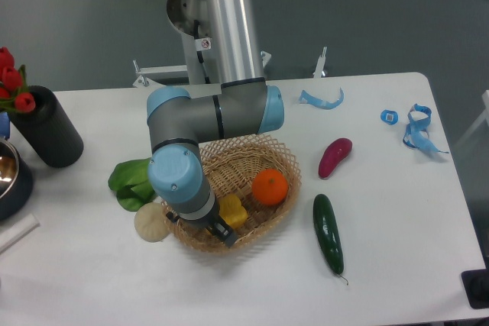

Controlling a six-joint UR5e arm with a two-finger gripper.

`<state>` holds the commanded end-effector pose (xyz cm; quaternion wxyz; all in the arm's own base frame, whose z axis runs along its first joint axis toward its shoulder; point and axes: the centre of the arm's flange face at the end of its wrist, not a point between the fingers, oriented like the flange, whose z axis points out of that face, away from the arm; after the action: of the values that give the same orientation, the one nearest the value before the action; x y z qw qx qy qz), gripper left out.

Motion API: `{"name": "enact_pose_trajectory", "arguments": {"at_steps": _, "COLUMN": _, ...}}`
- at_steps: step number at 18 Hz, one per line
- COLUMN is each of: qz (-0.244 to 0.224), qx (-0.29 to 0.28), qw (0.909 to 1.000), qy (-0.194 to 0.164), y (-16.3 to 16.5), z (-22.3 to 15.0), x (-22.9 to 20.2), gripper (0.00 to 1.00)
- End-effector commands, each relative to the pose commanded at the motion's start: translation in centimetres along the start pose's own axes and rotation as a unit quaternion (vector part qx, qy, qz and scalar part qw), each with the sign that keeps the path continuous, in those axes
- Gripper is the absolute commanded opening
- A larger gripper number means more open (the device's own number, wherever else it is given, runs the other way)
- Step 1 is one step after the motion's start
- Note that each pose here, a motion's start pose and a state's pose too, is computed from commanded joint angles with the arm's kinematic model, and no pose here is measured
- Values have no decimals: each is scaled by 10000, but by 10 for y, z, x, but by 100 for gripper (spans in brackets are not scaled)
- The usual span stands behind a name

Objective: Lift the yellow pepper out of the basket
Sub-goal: 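Lower the gripper onto the yellow pepper and close on it, then lift the yellow pepper out of the basket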

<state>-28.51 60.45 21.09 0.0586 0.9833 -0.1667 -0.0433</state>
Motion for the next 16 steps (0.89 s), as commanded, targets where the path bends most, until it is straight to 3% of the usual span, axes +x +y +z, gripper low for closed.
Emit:
{"name": "enact_pose_trajectory", "arguments": {"at_steps": 2, "qz": -4, "qx": 61, "qw": 10000, "qy": 6, "y": 0, "z": -5, "x": 0, "gripper": 53}}
{"name": "enact_pose_trajectory", "arguments": {"at_steps": 6, "qz": -116, "qx": 216, "qw": 9997, "qy": 67, "y": 15, "z": -26, "x": -4, "gripper": 52}}
{"name": "enact_pose_trajectory", "arguments": {"at_steps": 10, "qz": -461, "qx": 375, "qw": 9981, "qy": 178, "y": 66, "z": -72, "x": -25, "gripper": 48}}
{"name": "enact_pose_trajectory", "arguments": {"at_steps": 13, "qz": -753, "qx": 650, "qw": 9945, "qy": 313, "y": 99, "z": -79, "x": -49, "gripper": 48}}
{"name": "enact_pose_trajectory", "arguments": {"at_steps": 16, "qz": -799, "qx": 702, "qw": 9941, "qy": 232, "y": 135, "z": -86, "x": -71, "gripper": 48}}
